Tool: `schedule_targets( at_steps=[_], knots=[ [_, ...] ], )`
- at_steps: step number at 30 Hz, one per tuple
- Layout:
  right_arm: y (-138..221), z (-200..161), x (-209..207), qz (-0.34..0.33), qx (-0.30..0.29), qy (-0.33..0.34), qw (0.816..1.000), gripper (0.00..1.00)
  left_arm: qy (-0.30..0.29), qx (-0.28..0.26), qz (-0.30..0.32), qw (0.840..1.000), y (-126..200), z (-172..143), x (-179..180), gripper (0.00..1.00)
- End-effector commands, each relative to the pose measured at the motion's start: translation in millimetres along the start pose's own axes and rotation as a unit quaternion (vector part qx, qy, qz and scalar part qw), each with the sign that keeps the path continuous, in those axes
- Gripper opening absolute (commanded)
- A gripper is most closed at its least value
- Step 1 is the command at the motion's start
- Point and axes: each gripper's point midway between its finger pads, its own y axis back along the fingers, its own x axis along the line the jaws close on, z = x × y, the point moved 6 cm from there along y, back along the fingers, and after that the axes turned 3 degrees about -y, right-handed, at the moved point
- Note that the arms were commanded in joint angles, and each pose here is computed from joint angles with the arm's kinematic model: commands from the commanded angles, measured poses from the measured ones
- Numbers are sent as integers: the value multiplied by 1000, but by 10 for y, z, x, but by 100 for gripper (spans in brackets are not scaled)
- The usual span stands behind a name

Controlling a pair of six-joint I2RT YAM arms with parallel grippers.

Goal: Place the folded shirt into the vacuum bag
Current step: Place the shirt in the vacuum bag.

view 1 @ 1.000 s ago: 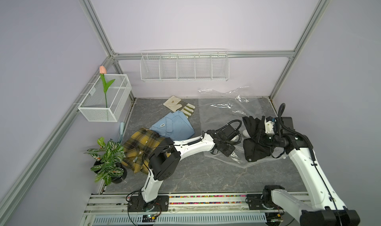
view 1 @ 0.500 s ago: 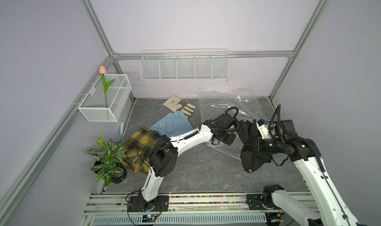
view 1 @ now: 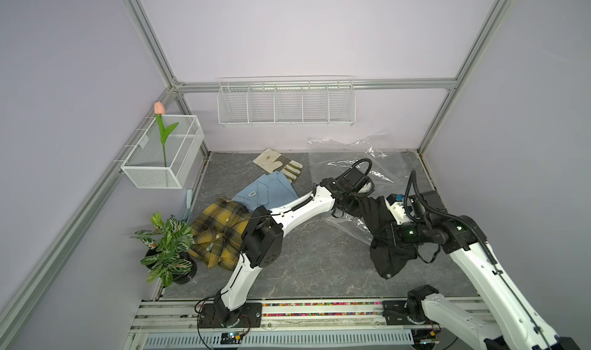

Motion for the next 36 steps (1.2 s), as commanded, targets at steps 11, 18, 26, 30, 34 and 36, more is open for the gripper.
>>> schedule_targets(
  at_steps=[11, 18, 26, 30, 34, 36],
  knots=[
    [-615, -339, -162, -8, 115, 2, 993, 7, 1, -69, -7, 998, 324, 369, -75, 0],
    [-883, -221, -263, 3, 121, -40, 992, 7, -1, -108, -26, 994, 618, 451, -171, 0],
    [-1013, -131, -328, 11, 120, -51, 991, 7, 0, -136, -31, 990, 822, 421, -226, 0],
    [-1015, -85, -373, 22, 108, -64, 992, 7, -6, -138, -39, 990, 791, 356, -285, 0],
    [-1116, -116, -434, 30, 116, -86, 989, 7, -10, -139, -48, 989, 762, 302, -349, 0],
    [-1169, -149, -460, 31, 121, -95, 988, 7, -10, -137, -45, 989, 730, 275, -340, 0]
  ],
)
